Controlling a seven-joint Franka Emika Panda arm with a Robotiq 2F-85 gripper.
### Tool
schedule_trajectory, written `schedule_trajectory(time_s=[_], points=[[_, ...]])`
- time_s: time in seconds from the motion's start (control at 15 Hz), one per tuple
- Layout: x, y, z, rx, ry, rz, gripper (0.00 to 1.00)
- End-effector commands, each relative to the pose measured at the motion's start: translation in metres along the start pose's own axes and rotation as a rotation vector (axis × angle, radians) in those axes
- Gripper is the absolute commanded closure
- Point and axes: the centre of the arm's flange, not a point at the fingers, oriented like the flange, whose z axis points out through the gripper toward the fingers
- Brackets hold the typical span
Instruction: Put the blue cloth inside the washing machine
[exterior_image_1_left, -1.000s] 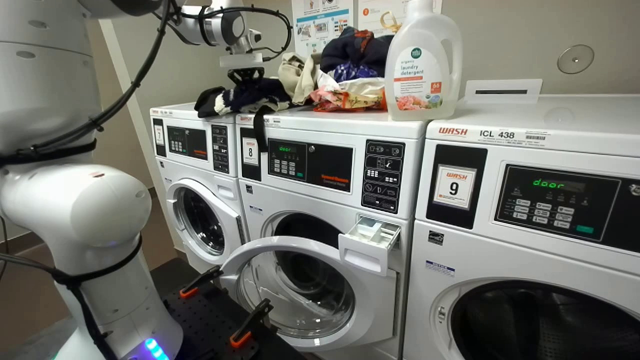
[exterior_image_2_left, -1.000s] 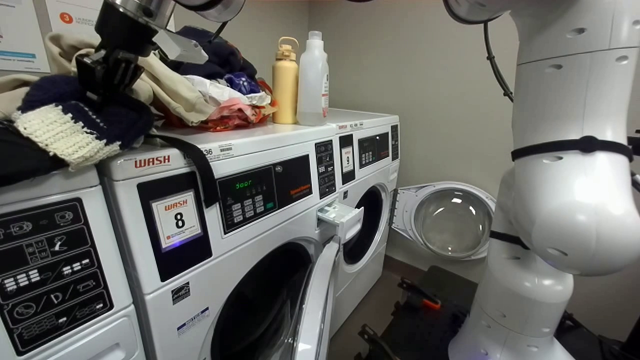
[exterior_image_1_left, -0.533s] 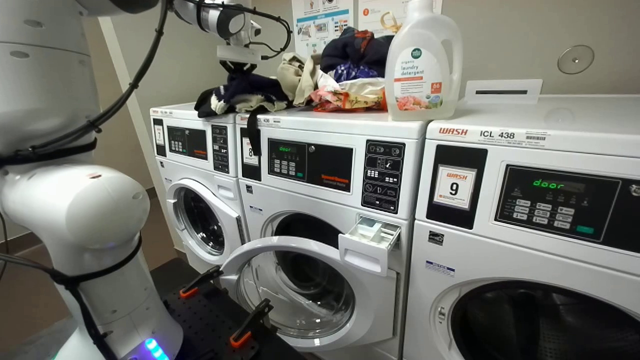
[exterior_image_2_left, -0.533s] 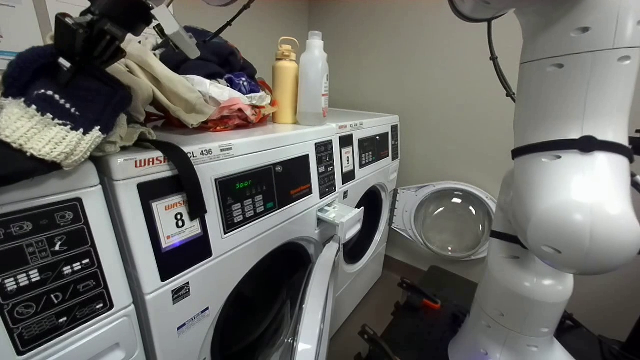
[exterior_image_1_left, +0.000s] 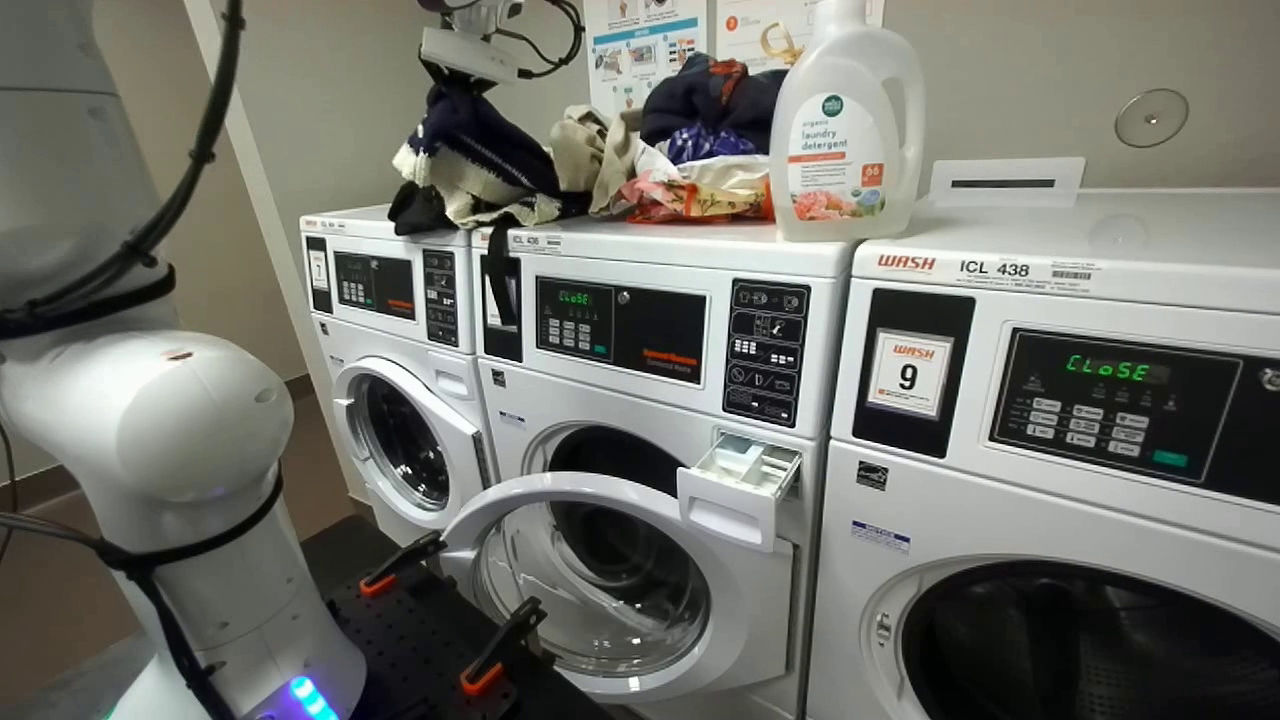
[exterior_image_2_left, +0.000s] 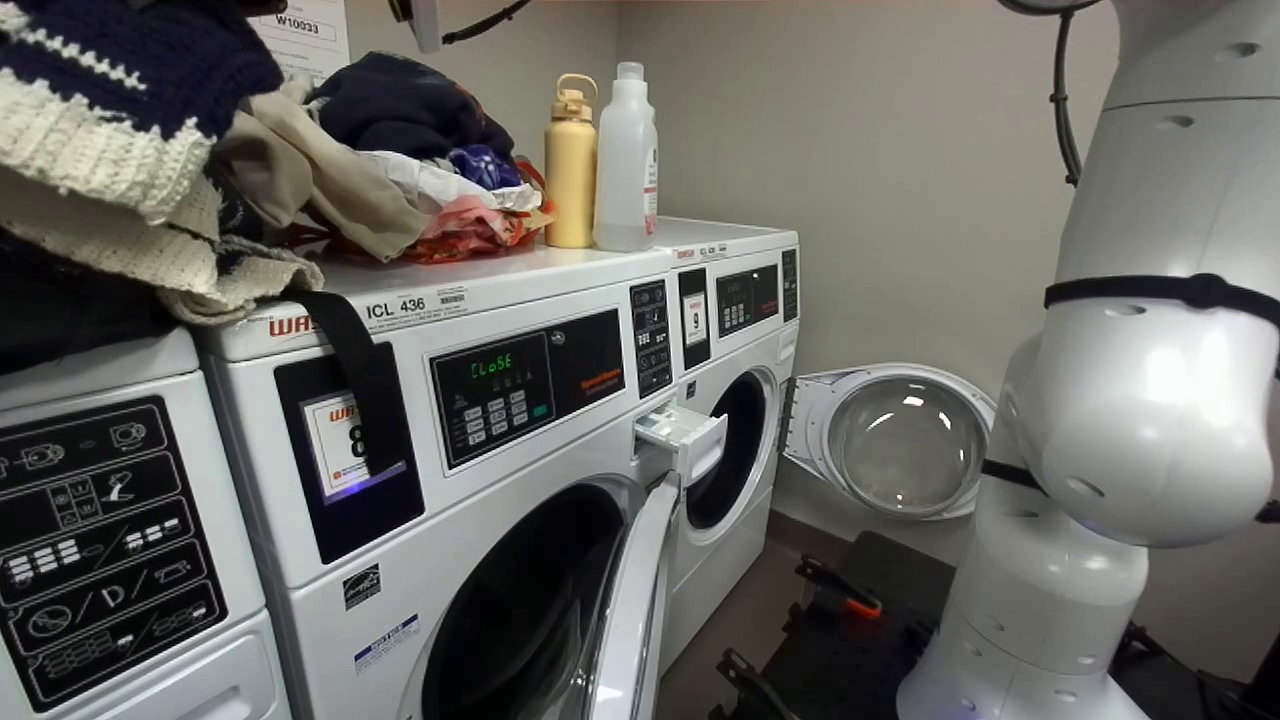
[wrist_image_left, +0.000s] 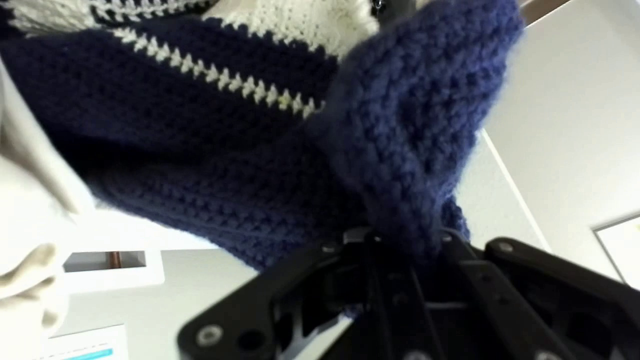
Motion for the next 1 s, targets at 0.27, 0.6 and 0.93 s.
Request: schedule_trajectory(time_s=[0.27,0.6,0.93], points=[[-0.048,-0.058,-0.119,-0.082,-0.113,0.039,0.97],[-0.093,-0.096,-0.176,-0.142,-0.263,0.132,0.97],[-0.149,-0.105,-0.221,-0.283,-0.407,0.322,0.97]])
